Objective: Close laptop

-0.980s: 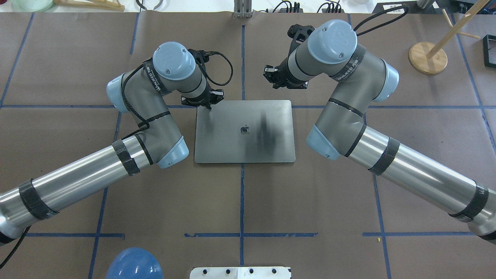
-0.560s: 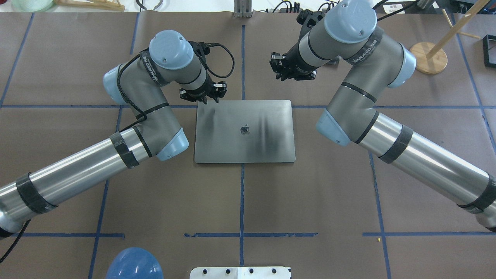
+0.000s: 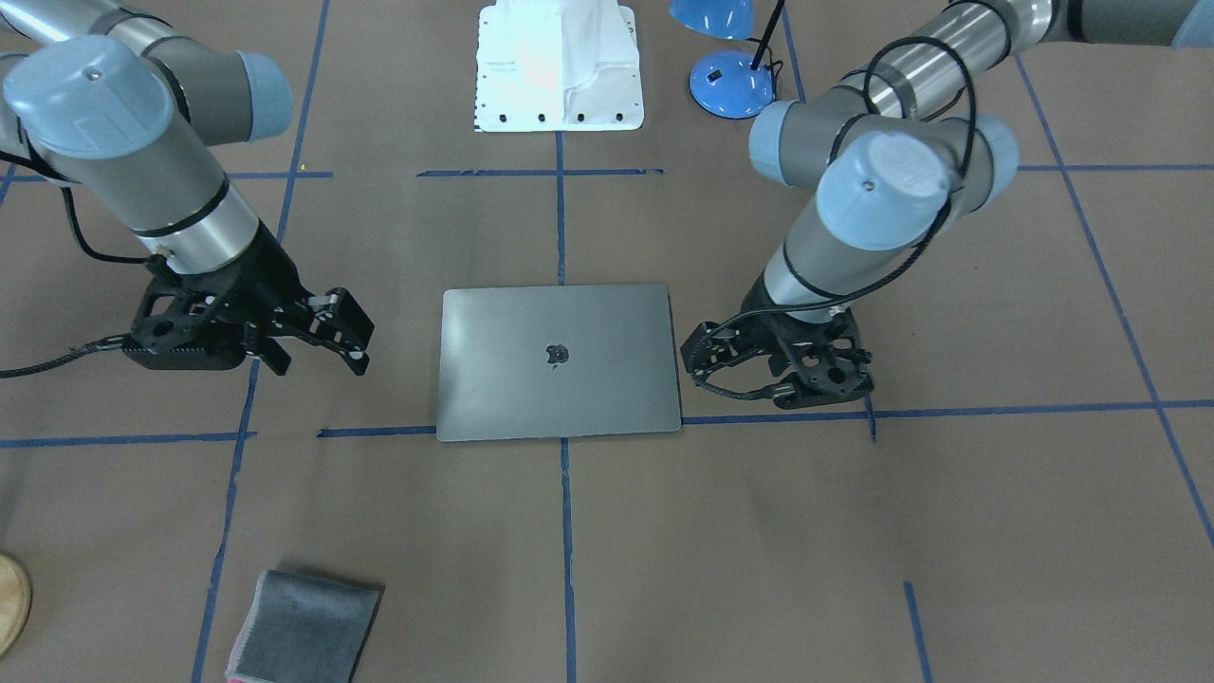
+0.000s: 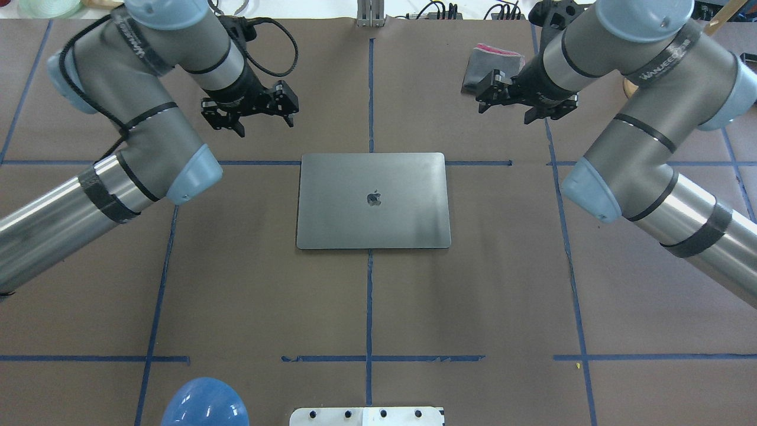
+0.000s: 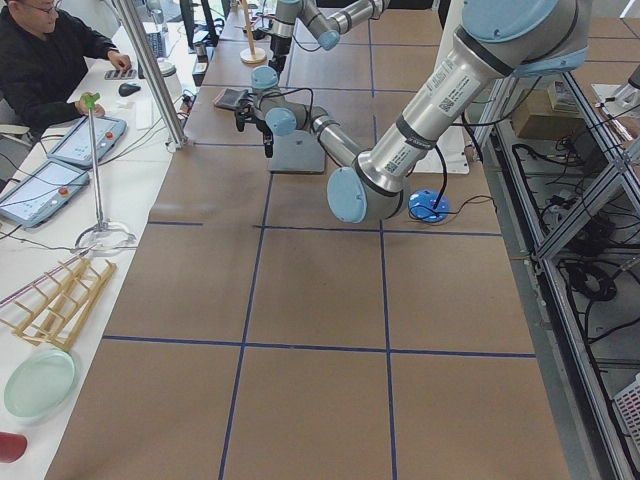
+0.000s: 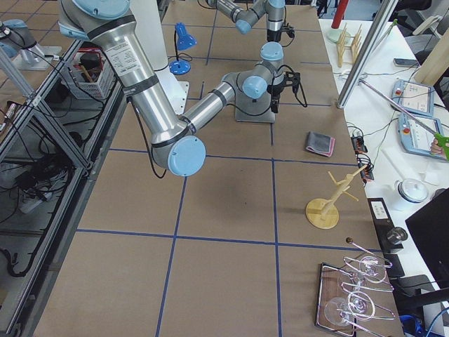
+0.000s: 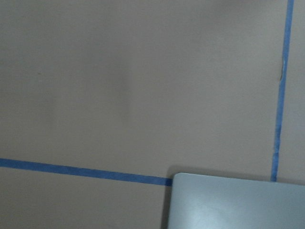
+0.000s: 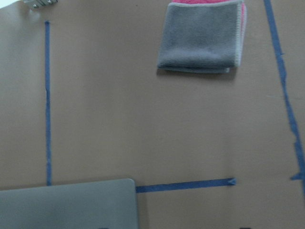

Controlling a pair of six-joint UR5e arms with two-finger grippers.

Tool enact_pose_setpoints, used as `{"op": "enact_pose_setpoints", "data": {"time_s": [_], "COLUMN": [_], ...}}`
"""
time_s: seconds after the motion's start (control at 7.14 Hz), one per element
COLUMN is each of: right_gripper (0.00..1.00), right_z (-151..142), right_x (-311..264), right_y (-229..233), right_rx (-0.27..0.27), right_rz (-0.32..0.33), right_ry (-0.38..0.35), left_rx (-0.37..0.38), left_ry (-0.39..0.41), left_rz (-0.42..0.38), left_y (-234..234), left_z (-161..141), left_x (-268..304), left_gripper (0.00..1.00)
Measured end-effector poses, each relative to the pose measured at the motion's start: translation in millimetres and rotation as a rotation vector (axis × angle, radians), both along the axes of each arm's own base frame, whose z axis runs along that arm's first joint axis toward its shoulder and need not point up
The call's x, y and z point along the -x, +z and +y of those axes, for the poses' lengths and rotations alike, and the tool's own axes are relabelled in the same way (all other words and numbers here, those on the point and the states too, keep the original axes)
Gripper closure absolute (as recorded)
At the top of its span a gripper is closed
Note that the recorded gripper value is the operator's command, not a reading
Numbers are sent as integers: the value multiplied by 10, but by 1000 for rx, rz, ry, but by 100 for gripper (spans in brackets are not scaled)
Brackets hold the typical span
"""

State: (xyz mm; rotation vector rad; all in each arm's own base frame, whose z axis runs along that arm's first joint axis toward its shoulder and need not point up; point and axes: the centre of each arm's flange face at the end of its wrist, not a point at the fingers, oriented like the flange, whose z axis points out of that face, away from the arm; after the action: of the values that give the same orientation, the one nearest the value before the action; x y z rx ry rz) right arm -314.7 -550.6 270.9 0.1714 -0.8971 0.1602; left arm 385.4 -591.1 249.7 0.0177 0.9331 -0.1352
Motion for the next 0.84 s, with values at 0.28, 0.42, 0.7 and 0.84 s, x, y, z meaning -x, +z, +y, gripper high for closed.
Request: {"op": "enact_pose_setpoints", "data": {"time_s": [0.28, 0.42, 0.7, 0.84], "right_gripper": [0, 0, 0, 0], "right_z": [233, 320, 422, 440], "right_x": [-856, -1375, -2414, -2904], "right_y": [436, 776, 1487, 1910], "right_rx": [-79, -86, -110, -135], "right_rz": [142, 158, 171, 195], "right_ry": [-123, -164, -221, -256], "left_rx": [-100, -142, -184, -189], "left_ry": [75, 106, 186, 211], "left_rz": [-89, -134, -165, -167], "left_y": [390, 755, 1726, 2221], "left_z": [209, 294, 452, 590], "left_x": [1021, 1584, 2747, 3271], "left_gripper": [0, 0, 0, 0]}}
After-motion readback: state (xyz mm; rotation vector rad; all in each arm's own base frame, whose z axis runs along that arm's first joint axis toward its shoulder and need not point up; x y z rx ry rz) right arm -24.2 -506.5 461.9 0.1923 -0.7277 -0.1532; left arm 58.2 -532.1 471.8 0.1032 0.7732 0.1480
